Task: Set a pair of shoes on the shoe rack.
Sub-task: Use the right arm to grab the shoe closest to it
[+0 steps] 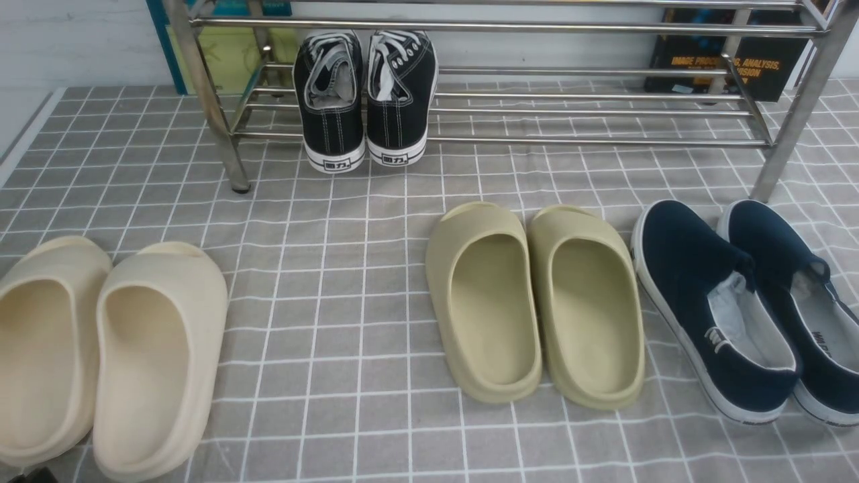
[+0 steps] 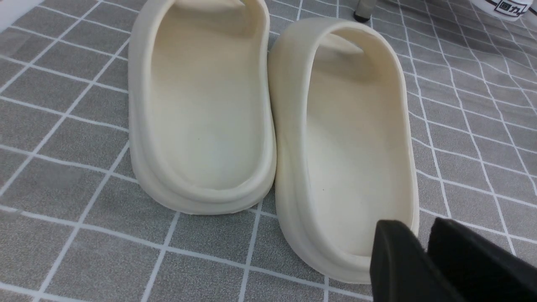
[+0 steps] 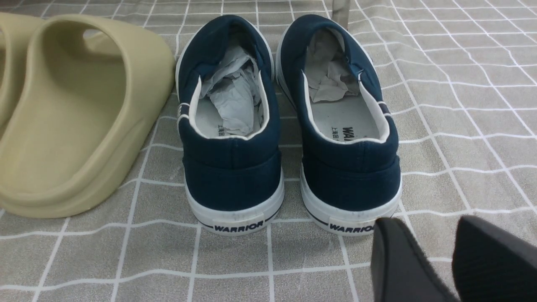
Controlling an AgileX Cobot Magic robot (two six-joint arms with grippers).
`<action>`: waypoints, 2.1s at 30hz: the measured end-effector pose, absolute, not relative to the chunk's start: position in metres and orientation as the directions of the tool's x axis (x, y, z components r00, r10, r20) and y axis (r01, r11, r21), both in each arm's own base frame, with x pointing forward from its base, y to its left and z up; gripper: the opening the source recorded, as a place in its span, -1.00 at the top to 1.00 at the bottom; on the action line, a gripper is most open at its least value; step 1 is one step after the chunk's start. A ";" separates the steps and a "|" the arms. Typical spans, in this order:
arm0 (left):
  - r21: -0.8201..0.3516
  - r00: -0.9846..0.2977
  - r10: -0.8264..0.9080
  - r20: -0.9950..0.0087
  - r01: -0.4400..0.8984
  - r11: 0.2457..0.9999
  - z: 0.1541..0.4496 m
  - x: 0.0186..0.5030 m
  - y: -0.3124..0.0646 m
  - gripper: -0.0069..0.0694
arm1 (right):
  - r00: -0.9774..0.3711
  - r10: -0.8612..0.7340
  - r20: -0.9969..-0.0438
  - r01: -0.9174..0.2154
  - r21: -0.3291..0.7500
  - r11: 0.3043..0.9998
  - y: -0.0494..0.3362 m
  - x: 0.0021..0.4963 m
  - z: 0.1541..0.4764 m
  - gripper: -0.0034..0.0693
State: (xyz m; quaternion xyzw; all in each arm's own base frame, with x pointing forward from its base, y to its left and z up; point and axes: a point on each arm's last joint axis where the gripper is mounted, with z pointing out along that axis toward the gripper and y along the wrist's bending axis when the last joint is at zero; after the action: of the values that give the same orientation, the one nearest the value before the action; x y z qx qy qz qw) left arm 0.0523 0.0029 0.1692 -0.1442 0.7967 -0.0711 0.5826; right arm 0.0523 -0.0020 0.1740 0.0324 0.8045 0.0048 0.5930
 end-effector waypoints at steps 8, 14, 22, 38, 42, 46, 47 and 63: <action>-0.281 -0.280 -0.313 -0.908 -0.147 0.948 0.169 0.052 0.003 0.47 | -0.294 0.058 -0.954 0.046 0.046 0.998 -0.002 0.052 0.174 0.25; -0.281 -0.280 -0.313 -0.908 -0.147 0.948 0.169 0.052 0.003 0.44 | -0.293 0.146 -0.945 0.039 0.141 0.989 0.001 0.052 0.174 0.25; -0.281 -0.280 -0.313 -0.908 -0.147 0.948 0.169 0.052 0.003 0.44 | -0.309 0.754 -0.580 0.064 0.778 0.625 0.019 0.052 0.177 0.25; -0.281 -0.280 -0.313 -0.908 -0.147 0.948 0.169 0.052 0.003 0.42 | -0.250 0.720 -0.647 -0.059 0.753 0.656 0.021 0.051 0.204 0.32; -0.282 -0.280 -0.313 -0.908 -0.147 0.948 0.169 0.052 0.003 0.41 | -0.280 0.539 -0.795 -0.122 0.586 0.801 0.025 0.049 0.244 0.67; -0.282 -0.280 -0.313 -0.908 -0.147 0.948 0.169 0.052 0.003 0.39 | -0.460 0.295 -0.838 -0.086 0.373 0.924 0.022 0.066 0.281 0.91; -0.282 -0.280 -0.313 -0.908 -0.147 0.948 0.169 0.052 0.003 0.39 | -0.528 0.222 -0.820 -0.076 0.306 0.949 0.020 0.073 0.290 0.92; -0.282 -0.280 -0.313 -0.908 -0.147 0.948 0.169 0.052 0.003 0.34 | -0.884 -0.309 -0.350 -0.342 0.035 0.939 0.048 0.177 0.311 0.89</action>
State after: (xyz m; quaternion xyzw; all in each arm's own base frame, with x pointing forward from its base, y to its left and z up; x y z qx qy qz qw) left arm 0.0523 0.0028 0.1692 -0.1444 0.7967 -0.0715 0.5825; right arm 0.1770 0.0479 0.3113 -0.1677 0.9695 0.0478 0.1722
